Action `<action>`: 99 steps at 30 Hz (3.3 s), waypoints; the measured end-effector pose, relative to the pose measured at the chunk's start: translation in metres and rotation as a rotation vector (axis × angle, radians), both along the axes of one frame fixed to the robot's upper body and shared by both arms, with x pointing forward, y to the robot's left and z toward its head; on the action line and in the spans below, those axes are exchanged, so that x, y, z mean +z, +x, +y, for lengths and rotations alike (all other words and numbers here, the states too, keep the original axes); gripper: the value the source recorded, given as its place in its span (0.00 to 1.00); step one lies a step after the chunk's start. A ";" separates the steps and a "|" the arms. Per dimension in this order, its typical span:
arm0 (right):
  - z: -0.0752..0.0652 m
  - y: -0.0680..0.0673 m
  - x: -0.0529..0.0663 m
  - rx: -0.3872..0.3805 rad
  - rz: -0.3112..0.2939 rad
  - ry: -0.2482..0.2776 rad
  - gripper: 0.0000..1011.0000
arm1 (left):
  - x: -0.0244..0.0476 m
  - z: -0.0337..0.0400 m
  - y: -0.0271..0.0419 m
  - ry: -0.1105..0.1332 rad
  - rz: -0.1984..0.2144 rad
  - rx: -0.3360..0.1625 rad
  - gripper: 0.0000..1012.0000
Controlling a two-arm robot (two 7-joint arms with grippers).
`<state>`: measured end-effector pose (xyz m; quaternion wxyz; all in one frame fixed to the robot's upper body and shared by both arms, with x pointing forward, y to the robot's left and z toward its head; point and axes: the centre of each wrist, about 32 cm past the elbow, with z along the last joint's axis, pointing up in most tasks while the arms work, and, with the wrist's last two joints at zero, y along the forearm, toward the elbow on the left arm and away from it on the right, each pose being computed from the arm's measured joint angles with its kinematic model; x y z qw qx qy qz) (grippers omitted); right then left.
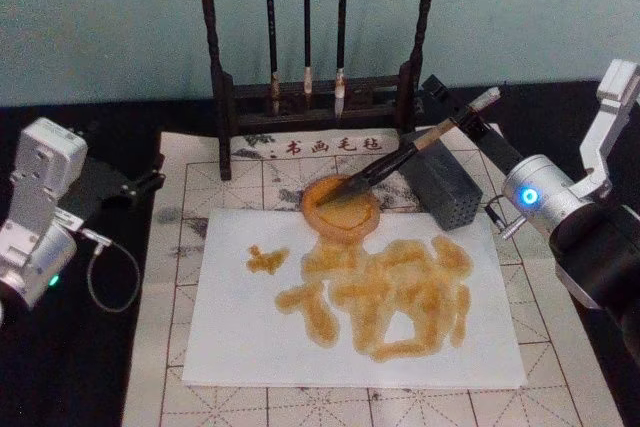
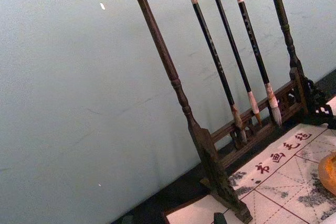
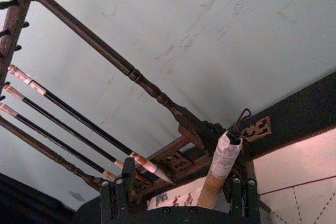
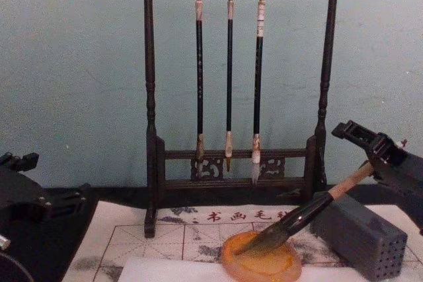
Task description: Pick up the brush from the inkstone, write on the paper, then place the brush back to its original position.
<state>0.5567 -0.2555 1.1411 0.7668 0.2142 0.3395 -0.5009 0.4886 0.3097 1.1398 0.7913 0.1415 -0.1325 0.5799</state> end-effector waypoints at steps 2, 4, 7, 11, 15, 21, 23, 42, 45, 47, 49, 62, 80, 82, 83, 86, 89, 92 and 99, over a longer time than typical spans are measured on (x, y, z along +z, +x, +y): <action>0.000 0.000 0.000 0.000 0.000 0.000 0.99 | 0.0000 0.0000 0.0000 0.000 0.000 0.000 0.99; 0.000 0.000 0.000 0.000 0.000 0.000 0.99 | 0.0000 0.0000 0.0000 0.000 0.000 0.000 0.99; 0.000 0.000 0.000 0.000 0.000 0.000 0.99 | 0.0000 0.0000 0.0000 0.000 0.000 0.000 0.99; -0.001 0.000 -0.001 -0.004 0.006 0.001 0.99 | 0.0000 0.0000 0.0000 0.000 0.000 0.000 0.99; -0.002 0.000 -0.003 -0.012 0.014 0.000 0.99 | 0.0000 0.0000 0.0000 0.000 0.000 0.000 0.99; -0.004 0.000 -0.004 -0.021 0.022 0.000 0.99 | 0.0000 0.0000 0.0000 0.000 0.000 0.000 0.99; -0.004 0.000 -0.005 -0.023 0.023 0.000 0.99 | 0.0000 0.0000 0.0000 0.000 0.000 0.000 0.99; -0.008 -0.006 -0.007 -0.030 0.051 -0.012 0.99 | 0.0000 0.0000 0.0000 0.000 0.000 0.000 0.99; -0.010 -0.010 -0.008 -0.030 0.063 -0.009 0.99 | 0.0000 0.0000 0.0000 0.000 0.000 0.000 0.99; -0.011 -0.014 -0.008 -0.029 0.073 -0.006 0.99 | 0.0000 0.0000 0.0000 0.000 0.000 0.000 0.99; -0.012 -0.017 -0.009 -0.030 0.081 -0.003 0.99 | 0.0000 0.0000 0.0000 0.000 0.000 0.000 0.99; -0.020 -0.045 0.000 -0.031 0.086 0.036 0.99 | 0.0000 0.0000 0.0000 0.000 0.000 0.000 0.99; -0.014 -0.076 0.011 0.037 -0.068 -0.222 0.99 | 0.0000 0.0000 0.0000 0.000 0.000 0.000 0.99; -0.012 -0.077 0.010 0.045 -0.103 -0.289 0.99 | 0.0000 0.0000 0.0000 0.000 0.000 0.000 0.99; -0.011 -0.078 0.010 0.048 -0.113 -0.308 0.99 | 0.0000 0.0000 0.0000 0.000 0.000 0.000 0.99; -0.007 -0.080 0.008 0.053 -0.152 -0.397 0.99 | 0.0000 0.0000 0.0000 0.000 0.000 0.000 0.99; -0.003 -0.082 0.006 0.065 -0.193 -0.486 0.99 | 0.0000 0.0000 0.0000 0.000 0.000 0.000 0.99; 0.000 -0.083 0.003 0.074 -0.232 -0.575 0.99 | 0.0000 0.0000 0.0000 0.000 0.000 0.000 0.99; 0.005 -0.083 -0.005 0.071 -0.286 -0.717 0.99 | 0.0000 0.0000 0.0000 0.000 0.000 0.000 0.99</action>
